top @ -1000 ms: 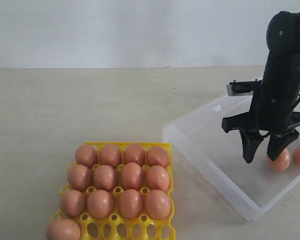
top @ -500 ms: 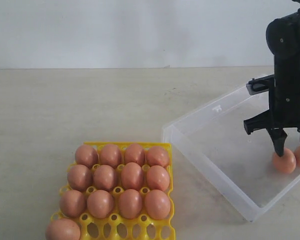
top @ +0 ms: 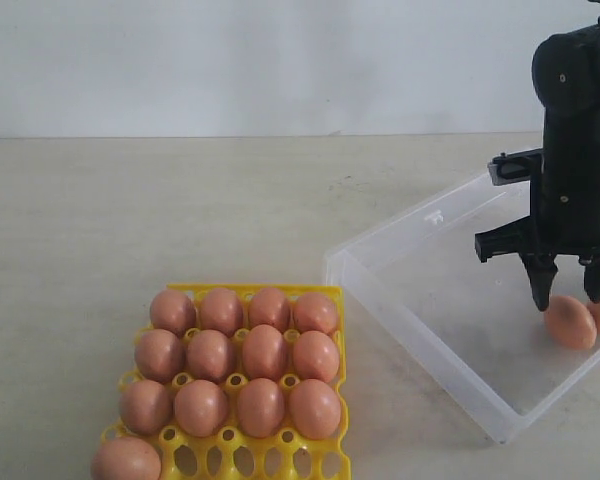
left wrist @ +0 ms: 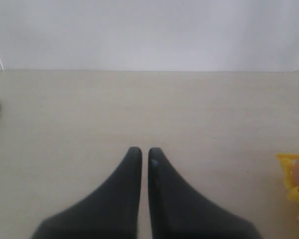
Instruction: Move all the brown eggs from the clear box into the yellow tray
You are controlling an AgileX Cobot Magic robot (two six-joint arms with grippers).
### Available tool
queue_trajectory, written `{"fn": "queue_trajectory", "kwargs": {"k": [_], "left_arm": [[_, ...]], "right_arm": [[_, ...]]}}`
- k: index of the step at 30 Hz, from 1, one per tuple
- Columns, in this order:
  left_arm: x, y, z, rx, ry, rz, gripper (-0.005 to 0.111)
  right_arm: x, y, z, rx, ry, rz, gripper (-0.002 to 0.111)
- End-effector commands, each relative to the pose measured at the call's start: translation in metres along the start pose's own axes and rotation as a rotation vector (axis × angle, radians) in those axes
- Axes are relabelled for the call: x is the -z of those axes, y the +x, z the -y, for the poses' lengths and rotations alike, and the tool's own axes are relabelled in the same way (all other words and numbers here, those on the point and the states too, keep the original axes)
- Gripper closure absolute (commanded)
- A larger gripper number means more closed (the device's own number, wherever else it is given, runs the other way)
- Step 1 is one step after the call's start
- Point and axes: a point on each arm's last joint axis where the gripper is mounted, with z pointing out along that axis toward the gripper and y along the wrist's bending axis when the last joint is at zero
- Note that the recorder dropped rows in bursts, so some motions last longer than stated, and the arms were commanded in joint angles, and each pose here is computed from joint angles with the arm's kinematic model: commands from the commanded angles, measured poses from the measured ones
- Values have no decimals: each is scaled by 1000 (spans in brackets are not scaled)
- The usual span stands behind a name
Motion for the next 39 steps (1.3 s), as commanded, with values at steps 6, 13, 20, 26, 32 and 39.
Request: {"fn": "queue_trajectory", "kwargs": {"k": [6,13,20,26,32,39], "left_arm": [[0,-1,0,-2,-2,8,103],[0,-1,0,-2,-2,8,103],[0,-1,0,-2,-2,8,103],[0,-1,0,-2,-2,8,103],[0,-1,0,-2,-2,8,103],[0,-1,0,-2,-2,8,103]], "right_arm": [[-16,-9,-4,22,-7,8,64],[-16,-9,-2,33,15,15,64],[-16,-10,-2,33,14,17,64],[-16,-9,-2,41,15,13,64],[-16,-9,-2,37,16,9,64],[-16,-5,1,9,55,-31,64]]}}
